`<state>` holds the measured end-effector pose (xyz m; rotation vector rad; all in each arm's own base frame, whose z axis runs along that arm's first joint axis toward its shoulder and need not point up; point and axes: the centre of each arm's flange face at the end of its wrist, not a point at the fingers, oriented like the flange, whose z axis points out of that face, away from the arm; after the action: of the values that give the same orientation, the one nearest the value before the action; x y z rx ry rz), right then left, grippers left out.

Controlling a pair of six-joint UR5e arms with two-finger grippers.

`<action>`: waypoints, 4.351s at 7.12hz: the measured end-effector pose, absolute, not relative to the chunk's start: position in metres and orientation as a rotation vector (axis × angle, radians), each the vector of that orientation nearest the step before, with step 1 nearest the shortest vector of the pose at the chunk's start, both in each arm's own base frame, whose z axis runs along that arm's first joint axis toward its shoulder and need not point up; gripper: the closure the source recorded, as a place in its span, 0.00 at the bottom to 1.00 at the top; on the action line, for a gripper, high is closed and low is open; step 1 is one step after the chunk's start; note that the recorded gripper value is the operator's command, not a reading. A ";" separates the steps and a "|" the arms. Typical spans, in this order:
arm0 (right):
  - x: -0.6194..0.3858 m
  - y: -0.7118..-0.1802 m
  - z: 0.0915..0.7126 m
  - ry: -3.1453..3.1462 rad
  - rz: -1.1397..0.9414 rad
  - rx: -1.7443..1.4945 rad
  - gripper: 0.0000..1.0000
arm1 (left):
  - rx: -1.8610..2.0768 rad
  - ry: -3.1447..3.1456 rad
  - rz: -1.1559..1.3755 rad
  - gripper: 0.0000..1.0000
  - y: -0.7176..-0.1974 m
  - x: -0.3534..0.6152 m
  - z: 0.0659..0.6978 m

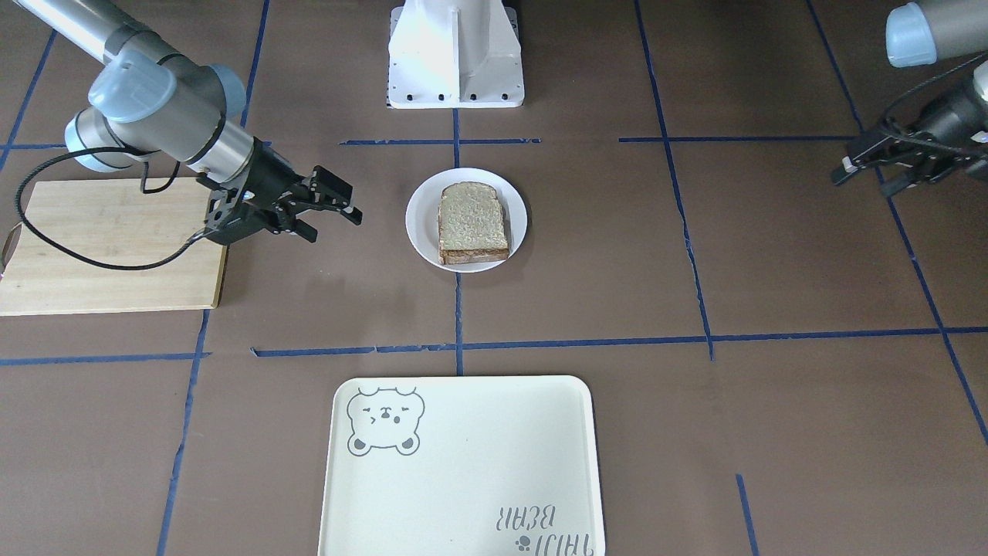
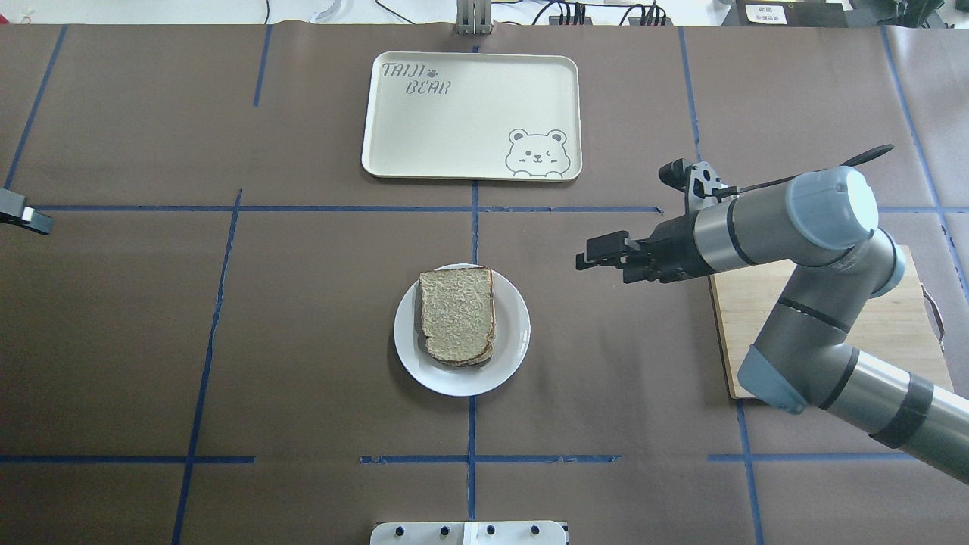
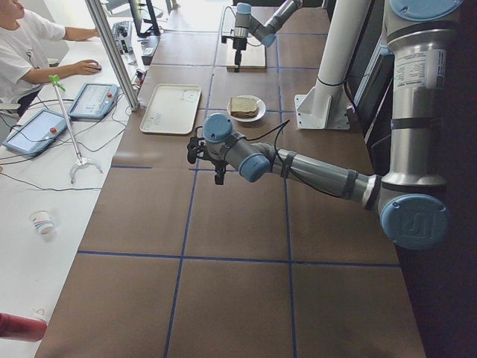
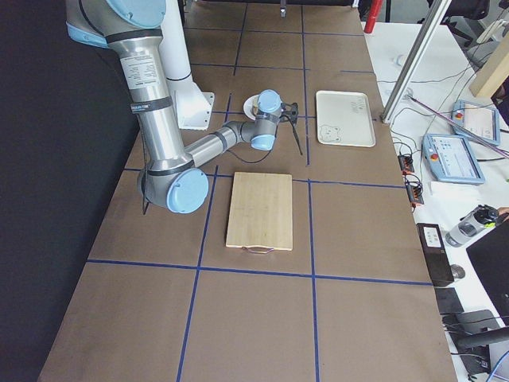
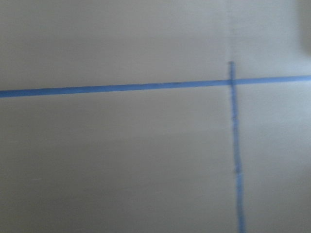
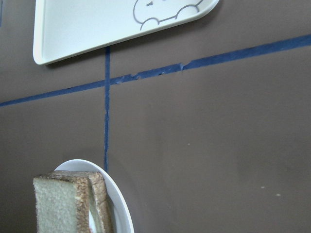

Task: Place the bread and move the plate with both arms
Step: 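Move the left gripper to the plate rim while the right arm withdraws, then grip the white plate rim with the left gripper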

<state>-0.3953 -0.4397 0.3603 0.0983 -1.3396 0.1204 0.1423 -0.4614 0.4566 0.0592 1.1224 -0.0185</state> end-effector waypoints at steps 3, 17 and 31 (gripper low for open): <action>-0.330 -0.468 0.404 -1.249 0.157 0.108 0.01 | 0.011 1.189 -0.183 0.00 -0.449 0.313 0.356; -0.179 -0.479 0.475 -1.187 0.000 0.158 0.01 | 0.146 1.698 -0.470 0.49 -0.359 0.519 0.378; -0.175 -0.469 0.473 -1.192 -0.006 0.159 0.01 | 0.099 1.745 -0.422 1.00 -0.332 0.553 0.373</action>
<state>-0.1747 -0.4687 0.4730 0.1590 -1.1917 -0.0060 0.5527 -0.3321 0.3731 0.0989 1.7455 -0.4216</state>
